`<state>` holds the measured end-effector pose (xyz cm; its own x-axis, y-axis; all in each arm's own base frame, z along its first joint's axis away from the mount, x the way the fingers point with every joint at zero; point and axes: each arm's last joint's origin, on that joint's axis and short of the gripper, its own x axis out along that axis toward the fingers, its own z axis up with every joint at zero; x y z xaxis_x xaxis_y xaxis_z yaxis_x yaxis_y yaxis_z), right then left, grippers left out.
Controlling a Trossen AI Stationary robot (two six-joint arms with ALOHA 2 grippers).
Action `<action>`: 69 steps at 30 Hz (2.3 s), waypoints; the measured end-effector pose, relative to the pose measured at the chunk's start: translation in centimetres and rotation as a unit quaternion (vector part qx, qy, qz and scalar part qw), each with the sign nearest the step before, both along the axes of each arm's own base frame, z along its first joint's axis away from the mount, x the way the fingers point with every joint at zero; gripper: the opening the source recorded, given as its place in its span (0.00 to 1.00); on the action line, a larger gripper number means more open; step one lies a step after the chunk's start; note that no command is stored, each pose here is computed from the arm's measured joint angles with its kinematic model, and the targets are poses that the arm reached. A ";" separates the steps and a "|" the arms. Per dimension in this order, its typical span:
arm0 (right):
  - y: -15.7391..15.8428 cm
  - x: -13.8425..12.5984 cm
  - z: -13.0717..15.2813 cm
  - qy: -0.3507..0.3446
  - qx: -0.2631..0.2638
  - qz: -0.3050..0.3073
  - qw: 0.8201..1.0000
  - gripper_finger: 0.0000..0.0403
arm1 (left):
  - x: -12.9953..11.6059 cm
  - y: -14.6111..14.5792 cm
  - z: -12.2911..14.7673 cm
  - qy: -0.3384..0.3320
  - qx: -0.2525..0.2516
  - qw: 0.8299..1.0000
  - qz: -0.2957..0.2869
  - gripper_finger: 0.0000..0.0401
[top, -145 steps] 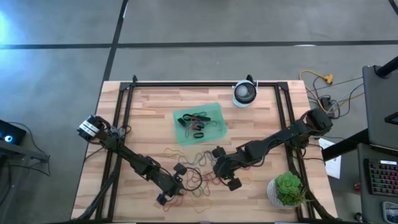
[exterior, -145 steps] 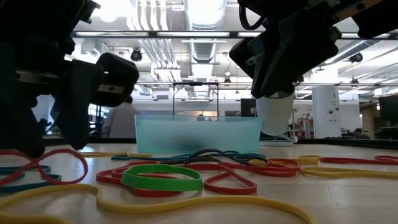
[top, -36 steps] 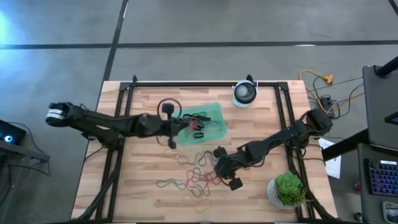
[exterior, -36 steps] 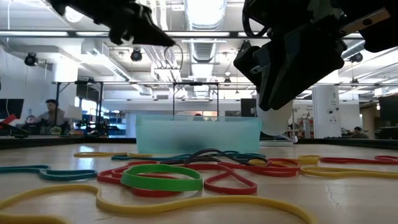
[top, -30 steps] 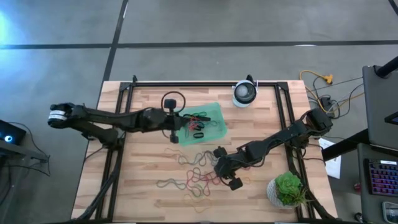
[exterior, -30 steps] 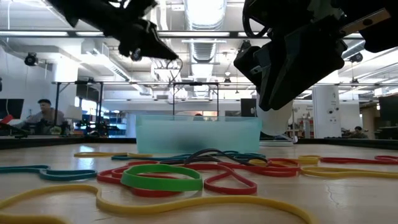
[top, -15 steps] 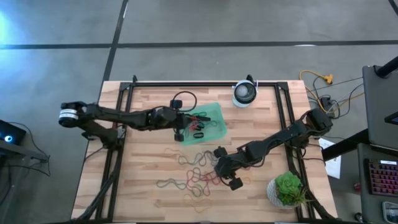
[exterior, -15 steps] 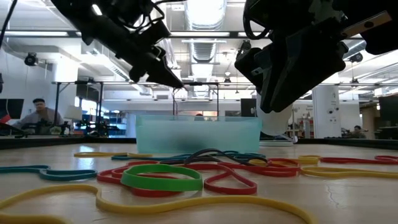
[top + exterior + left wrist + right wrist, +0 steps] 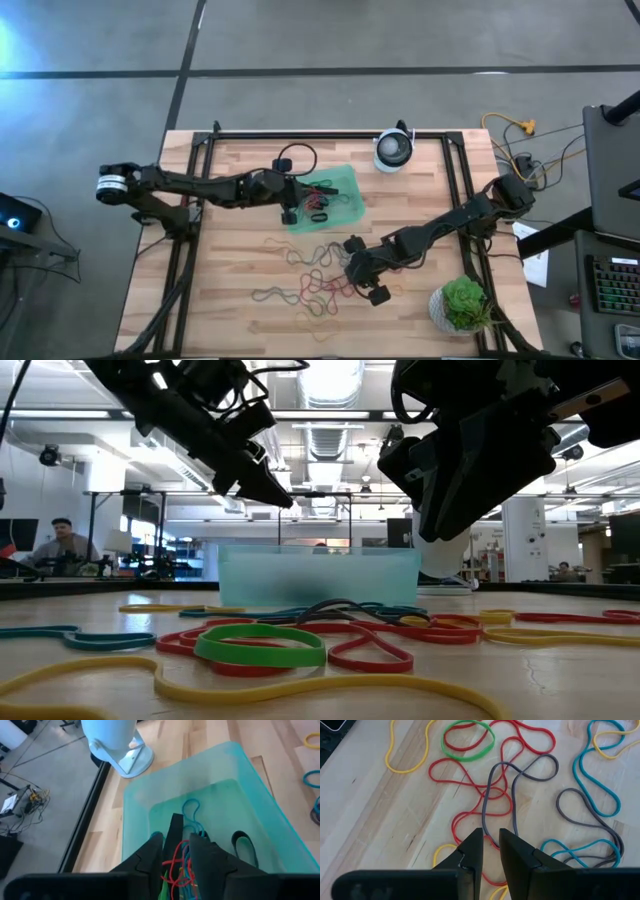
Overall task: Pick and place rubber bands into bin
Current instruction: Put the violet rubber band into the green bin
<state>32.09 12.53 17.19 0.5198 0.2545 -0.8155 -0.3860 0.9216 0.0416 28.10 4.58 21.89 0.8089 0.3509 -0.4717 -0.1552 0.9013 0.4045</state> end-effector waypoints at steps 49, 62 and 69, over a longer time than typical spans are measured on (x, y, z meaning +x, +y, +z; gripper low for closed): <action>-0.1 0.6 -5.1 -0.160 0.044 0.017 0.986 0.14 | -6.7 -15.3 2.6 -0.062 -0.032 0.953 -0.296 0.23; 0.1 2.0 -6.7 -0.134 0.057 -0.011 0.989 0.26 | -6.7 -15.3 2.5 -0.061 -0.032 0.953 -0.295 0.23; 0.2 2.9 -6.5 -0.137 0.063 -0.002 0.989 0.39 | -6.7 -15.3 2.5 -0.060 -0.032 0.953 -0.295 0.23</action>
